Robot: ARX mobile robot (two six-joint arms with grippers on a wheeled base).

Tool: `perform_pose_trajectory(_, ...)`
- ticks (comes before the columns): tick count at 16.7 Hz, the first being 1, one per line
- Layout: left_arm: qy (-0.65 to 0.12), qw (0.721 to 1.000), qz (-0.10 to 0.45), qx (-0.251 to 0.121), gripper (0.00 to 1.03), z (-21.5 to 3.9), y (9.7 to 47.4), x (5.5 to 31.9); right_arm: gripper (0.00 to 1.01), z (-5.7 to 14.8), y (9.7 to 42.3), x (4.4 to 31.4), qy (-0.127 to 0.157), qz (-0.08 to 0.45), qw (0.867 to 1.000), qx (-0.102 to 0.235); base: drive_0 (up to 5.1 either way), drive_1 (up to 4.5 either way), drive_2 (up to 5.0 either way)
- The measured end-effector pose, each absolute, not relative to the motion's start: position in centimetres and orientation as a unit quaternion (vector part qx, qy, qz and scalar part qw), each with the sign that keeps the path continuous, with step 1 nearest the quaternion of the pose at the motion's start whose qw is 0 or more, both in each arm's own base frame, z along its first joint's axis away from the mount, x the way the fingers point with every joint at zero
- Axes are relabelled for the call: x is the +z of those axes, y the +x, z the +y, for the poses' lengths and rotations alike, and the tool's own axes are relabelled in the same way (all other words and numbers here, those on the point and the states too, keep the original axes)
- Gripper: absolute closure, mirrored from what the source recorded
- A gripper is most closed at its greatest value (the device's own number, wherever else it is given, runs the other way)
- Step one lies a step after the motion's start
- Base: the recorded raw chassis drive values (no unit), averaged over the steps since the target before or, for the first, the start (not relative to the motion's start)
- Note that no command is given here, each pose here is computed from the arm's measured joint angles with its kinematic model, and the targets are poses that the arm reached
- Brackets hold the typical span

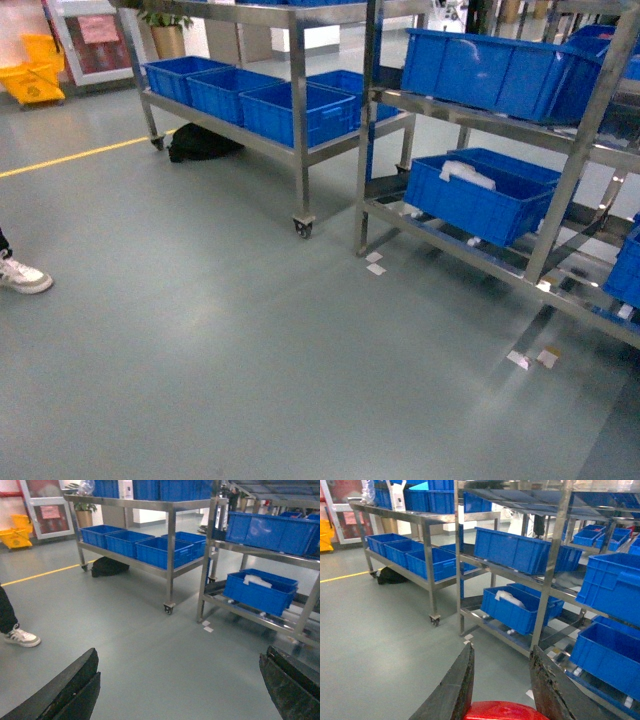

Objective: Pick red block from blue box to shelf

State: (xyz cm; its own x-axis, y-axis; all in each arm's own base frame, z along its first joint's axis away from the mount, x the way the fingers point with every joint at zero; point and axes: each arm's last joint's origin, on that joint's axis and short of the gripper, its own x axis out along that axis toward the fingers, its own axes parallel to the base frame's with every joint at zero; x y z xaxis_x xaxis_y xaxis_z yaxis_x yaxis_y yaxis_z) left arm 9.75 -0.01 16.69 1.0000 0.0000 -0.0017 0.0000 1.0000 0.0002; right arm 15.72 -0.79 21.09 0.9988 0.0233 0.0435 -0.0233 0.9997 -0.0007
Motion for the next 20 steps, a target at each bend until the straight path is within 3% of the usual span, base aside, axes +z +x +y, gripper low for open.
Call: perform_pose_trajectory(20,0.0,1.0,0.002,-0.001,0.05,-0.01,9.75,16.67,0.74,-0.81,15.74,21.12,0.0,-0.022,1.0,0.011,-0.4,-0.38,-0.4)
